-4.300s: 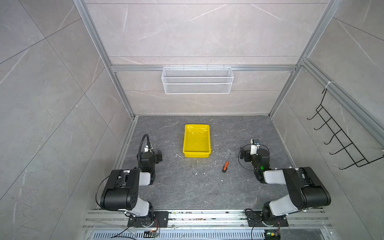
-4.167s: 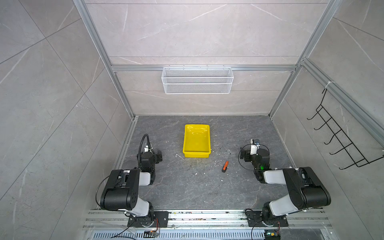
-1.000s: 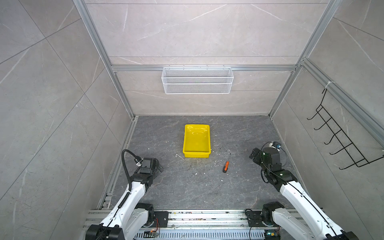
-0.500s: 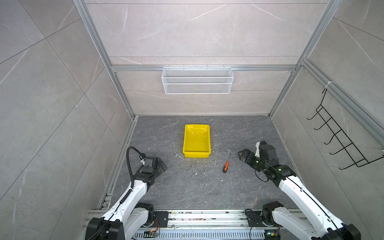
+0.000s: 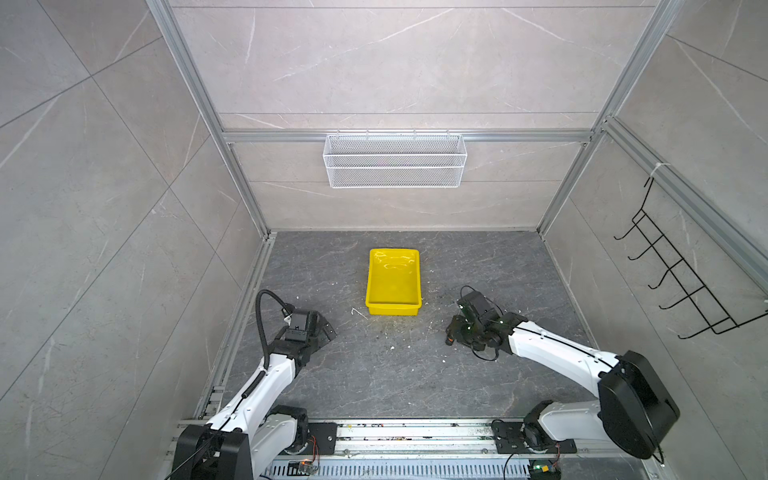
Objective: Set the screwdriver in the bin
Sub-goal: 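Move the right gripper over the orange-handled screwdriver while the left arm lifts slightly, then lower the right gripper and close it on the screwdriver's orange handle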
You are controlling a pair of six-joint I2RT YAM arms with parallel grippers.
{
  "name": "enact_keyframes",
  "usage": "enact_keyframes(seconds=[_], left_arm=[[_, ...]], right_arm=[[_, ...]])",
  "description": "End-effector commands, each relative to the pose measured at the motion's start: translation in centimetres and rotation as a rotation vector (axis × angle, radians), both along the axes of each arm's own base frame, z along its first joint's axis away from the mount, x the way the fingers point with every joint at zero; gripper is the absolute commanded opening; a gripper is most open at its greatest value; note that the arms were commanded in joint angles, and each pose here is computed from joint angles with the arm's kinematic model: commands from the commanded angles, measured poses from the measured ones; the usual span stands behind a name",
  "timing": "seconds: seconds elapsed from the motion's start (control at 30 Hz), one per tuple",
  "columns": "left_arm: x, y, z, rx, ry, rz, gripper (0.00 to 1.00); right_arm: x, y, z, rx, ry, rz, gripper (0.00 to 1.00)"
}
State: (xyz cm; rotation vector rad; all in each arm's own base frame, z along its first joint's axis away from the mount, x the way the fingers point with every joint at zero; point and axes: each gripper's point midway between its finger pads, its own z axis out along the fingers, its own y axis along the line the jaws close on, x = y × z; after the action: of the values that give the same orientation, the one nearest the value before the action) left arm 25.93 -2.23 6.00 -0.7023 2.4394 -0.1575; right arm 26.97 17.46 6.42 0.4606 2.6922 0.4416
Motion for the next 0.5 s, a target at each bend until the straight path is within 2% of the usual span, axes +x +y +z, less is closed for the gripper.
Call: enact_keyframes(seconds=[0.0,0.2,0.27,0.47], left_arm=[[0.7,-0.7,1.0,-0.01,-0.019,-0.039,1.0],[0.7,-0.5,1.2,-0.011,-0.035,-0.032,1.0],[0.7,-0.6,1.3,-0.016,-0.042,-0.036,1.0],[0.6,-0.7,1.3,-0.02,-0.043,-0.041,1.0]], right_arm=[[1.7,0.2,0.4,-0.033,-0.041,-0.033,0.55],[2.0,0.1,-1.0,-0.074,-0.015,-0.023,0.49],[2.1,0.1,-1.3,-0.078,-0.013,-0.02,0.43],[2.3,0.4,-2.6,-0.088,0.009,-0.012,0.41]])
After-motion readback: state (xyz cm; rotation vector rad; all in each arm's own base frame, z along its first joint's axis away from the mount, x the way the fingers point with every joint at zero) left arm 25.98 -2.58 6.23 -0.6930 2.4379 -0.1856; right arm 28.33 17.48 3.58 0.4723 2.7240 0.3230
